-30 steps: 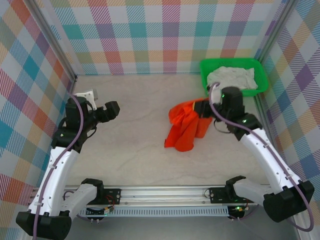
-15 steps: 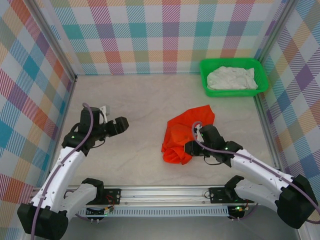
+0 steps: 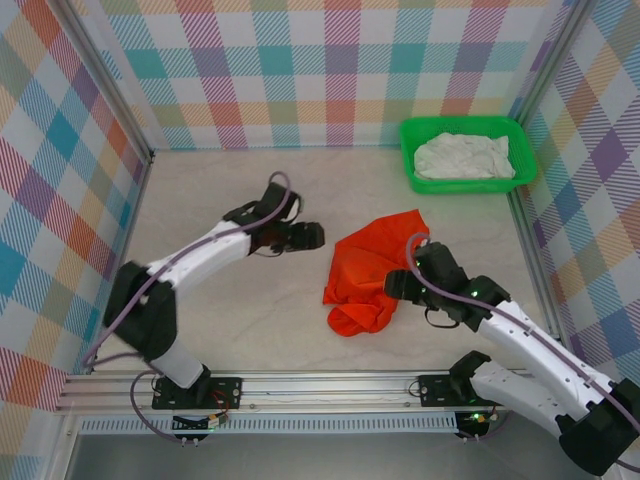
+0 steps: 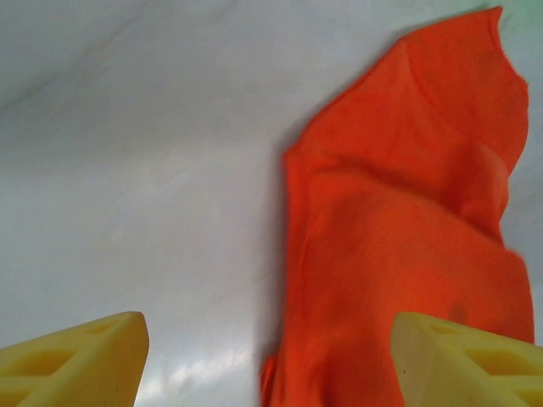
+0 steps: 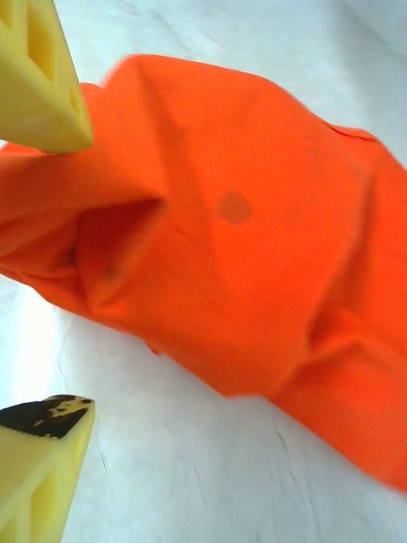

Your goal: Fold and stack the t-shirts

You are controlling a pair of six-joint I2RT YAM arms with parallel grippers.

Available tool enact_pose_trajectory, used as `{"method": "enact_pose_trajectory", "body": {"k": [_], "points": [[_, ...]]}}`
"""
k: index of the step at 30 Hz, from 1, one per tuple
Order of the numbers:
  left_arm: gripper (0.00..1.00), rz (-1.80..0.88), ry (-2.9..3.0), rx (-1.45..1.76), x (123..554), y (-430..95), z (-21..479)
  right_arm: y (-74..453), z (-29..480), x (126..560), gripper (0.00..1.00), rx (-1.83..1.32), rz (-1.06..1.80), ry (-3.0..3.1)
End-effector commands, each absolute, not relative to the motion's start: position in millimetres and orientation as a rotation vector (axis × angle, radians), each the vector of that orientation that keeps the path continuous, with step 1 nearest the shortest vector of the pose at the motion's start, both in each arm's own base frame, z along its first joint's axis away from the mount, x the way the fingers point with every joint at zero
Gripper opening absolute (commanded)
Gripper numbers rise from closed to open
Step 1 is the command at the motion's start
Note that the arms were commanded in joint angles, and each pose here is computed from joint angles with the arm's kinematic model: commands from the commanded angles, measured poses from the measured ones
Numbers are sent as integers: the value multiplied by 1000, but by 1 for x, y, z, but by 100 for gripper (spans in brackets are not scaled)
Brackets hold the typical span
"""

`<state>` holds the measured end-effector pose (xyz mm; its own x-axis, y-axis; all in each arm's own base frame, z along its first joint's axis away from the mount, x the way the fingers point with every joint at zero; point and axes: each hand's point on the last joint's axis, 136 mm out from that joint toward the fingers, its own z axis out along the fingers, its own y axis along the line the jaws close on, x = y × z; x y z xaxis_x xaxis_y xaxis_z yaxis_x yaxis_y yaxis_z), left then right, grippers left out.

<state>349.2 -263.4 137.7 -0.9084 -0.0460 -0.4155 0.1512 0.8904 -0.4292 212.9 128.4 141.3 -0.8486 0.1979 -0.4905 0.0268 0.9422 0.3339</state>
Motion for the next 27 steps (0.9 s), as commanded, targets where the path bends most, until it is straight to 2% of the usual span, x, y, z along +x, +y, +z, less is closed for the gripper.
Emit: {"method": "enact_pose_trajectory", "body": {"k": [1, 9, 17, 20, 23, 25, 27], "points": [[74, -673, 2620, 156, 377, -300, 130, 105, 143, 228, 85, 240, 329, 2572], [80, -637, 2673, 233, 415, -338, 77, 82, 123, 287, 82, 412, 363, 2589], [63, -706, 2731, 303, 395, -366, 44, 81, 75, 327, 73, 508, 336, 2646], [50, -724, 2751, 341, 377, -373, 37, 89, 55, 336, 70, 537, 375, 2679], [25, -704, 2754, 369, 361, -372, 36, 100, 38, 342, 64, 555, 445, 2710], [0, -659, 2752, 351, 355, -362, 38, 108, 30, 346, 57, 561, 494, 2730], [0, -609, 2739, 315, 351, -349, 43, 114, 25, 350, 48, 554, 530, 2743]]}}
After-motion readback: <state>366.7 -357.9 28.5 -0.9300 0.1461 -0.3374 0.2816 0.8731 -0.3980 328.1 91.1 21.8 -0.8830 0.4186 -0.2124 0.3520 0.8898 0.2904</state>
